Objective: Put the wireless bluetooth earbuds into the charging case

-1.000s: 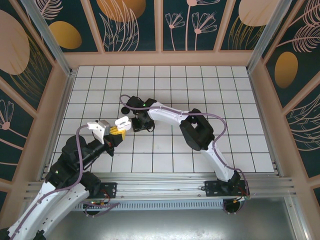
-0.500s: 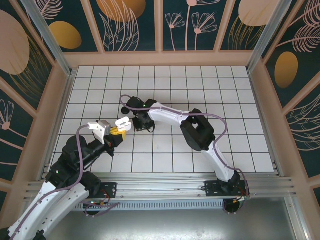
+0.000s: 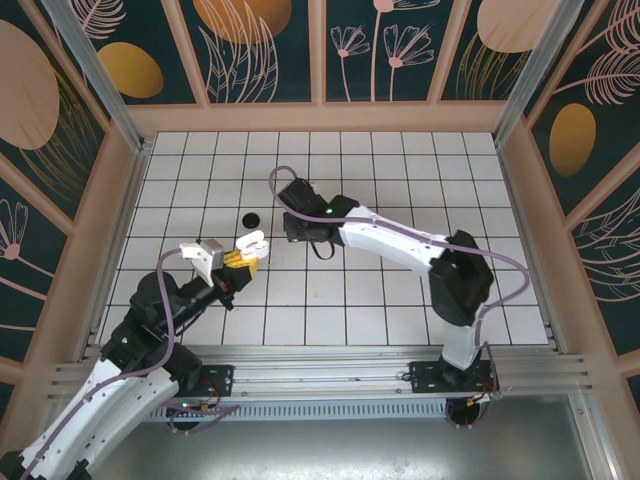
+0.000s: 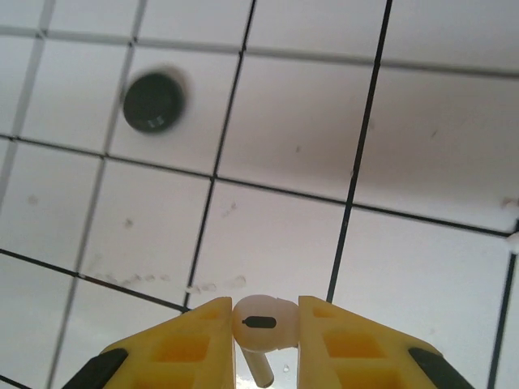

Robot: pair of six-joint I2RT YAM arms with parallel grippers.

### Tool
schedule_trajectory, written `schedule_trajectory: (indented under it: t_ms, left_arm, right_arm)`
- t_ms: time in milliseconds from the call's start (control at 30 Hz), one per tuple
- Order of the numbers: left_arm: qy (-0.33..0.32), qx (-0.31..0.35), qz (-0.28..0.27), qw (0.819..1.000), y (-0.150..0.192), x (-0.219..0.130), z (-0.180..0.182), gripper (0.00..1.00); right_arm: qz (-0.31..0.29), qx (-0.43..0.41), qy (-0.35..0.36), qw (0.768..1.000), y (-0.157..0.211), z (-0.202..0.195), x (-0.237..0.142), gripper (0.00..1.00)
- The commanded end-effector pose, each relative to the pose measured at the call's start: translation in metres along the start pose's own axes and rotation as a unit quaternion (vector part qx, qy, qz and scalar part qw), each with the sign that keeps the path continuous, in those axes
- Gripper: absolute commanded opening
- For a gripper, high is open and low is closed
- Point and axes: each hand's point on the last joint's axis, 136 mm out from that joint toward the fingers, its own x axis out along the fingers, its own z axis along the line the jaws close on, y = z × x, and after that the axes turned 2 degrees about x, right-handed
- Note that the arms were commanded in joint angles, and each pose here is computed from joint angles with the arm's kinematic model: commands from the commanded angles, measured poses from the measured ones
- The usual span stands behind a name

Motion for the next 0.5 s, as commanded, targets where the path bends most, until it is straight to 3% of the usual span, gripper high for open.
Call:
schedule_trajectory:
  t_ms: [0,167,467]
  left_arm:
    - [0.041,0.007,-0.057,0.998,-0.021,0.004,-0.014,0.0]
    - [0.06,0.024,-0.102,0.993,-0.03,0.013,-0.017,0.0]
    - [0.027,0.026,-0.091,0.995,-0.029,0.055,0.003,0.0]
  right_arm:
    - [-0.091,0.027,-0.011,0.995,-0.036,0.001,-0.036,0.2]
    - [-0.187,0.02,-0.055,0.981,-0.061,0.014,-0.1,0.2]
    - [-0.296,0.02,-0.166,0.94,-0.069,0.035,-0.175,0.2]
